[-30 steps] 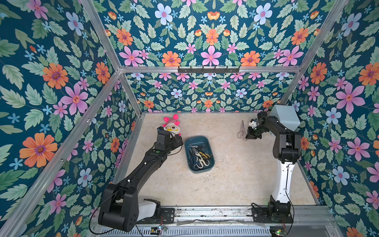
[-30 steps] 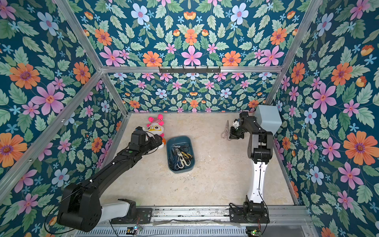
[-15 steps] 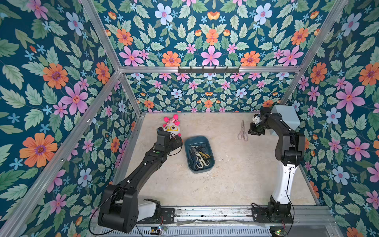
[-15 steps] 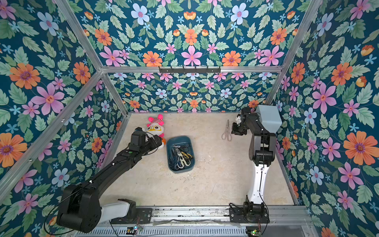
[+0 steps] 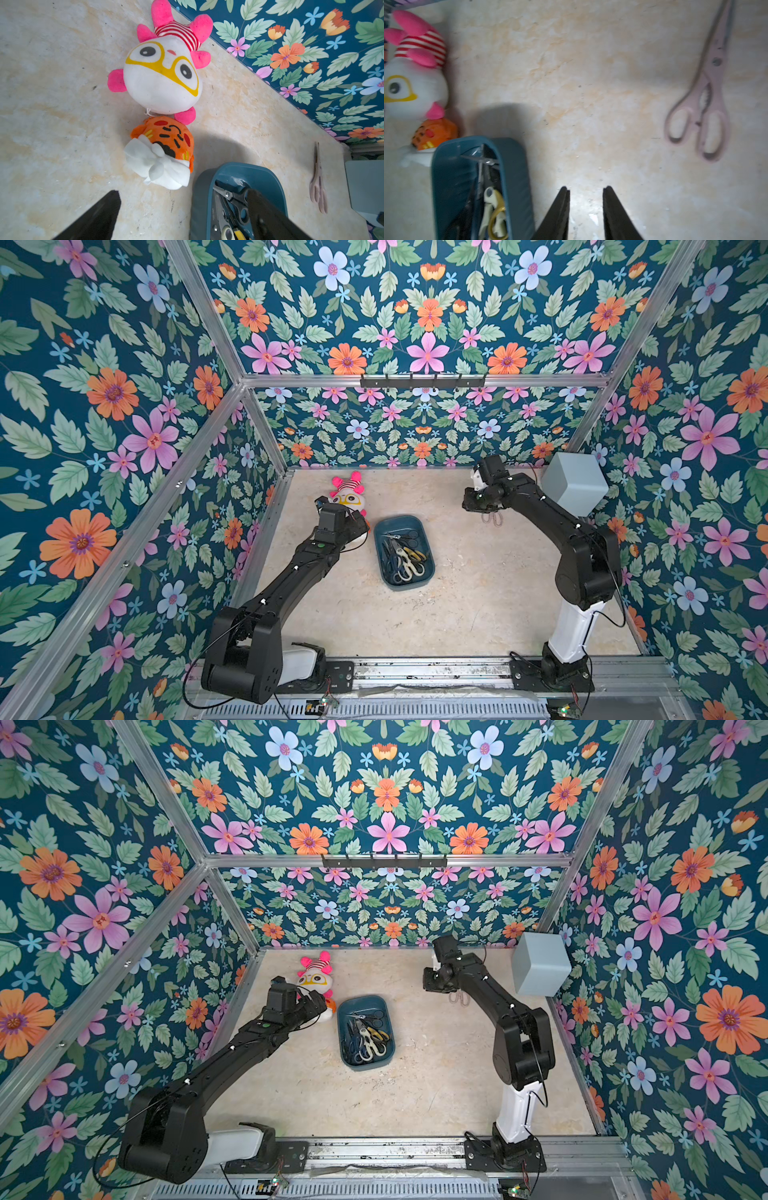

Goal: Take the scissors out of the storage box
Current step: Pick up the scissors from the storage box.

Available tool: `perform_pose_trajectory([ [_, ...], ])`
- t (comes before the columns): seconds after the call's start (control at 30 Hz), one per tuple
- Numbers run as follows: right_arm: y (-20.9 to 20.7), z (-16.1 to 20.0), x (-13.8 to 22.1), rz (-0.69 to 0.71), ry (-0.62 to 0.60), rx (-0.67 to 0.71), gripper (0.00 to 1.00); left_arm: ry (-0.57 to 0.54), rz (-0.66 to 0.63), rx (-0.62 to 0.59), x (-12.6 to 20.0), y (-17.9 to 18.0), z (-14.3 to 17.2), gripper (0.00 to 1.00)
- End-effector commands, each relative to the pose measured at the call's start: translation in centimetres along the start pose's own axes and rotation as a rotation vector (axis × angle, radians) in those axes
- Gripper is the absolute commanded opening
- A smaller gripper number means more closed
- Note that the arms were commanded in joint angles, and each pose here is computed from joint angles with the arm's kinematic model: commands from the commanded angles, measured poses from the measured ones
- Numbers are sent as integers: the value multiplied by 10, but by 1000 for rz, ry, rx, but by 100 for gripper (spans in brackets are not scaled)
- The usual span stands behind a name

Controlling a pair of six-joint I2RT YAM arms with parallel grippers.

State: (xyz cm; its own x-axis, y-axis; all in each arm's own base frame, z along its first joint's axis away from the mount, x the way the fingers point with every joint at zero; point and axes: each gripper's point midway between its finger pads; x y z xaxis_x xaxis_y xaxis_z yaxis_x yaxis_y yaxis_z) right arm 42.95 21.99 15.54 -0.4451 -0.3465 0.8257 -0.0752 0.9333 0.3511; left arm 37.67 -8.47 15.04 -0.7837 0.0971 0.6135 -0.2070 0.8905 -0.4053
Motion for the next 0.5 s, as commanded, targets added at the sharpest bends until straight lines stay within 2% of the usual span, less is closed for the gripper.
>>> perform_pose_trajectory([
  [0.0, 48, 8, -1, -124, -44, -70, 33, -23, -55, 20, 1, 10, -3, 99],
  [0.27, 126, 104, -24, -230, 164, 71, 34, -38, -96, 15, 10, 22, -1, 99],
  [0.47, 149, 144, -34, -276, 241, 75, 34, -43, -126, 10, 16, 31, 2, 99],
])
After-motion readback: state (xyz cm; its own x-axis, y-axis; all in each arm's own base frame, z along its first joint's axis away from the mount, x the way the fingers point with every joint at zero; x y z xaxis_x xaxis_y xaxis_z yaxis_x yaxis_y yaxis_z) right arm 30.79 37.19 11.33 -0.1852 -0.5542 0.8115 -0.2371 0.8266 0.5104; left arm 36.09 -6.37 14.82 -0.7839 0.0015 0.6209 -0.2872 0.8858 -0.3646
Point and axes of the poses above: each gripper's point midway between its finger pads, its own x axis back along the fingers, its own y axis along the line the jaws close on, z = x × y, and after that the axes turned 4 degrees about -x, right-handed
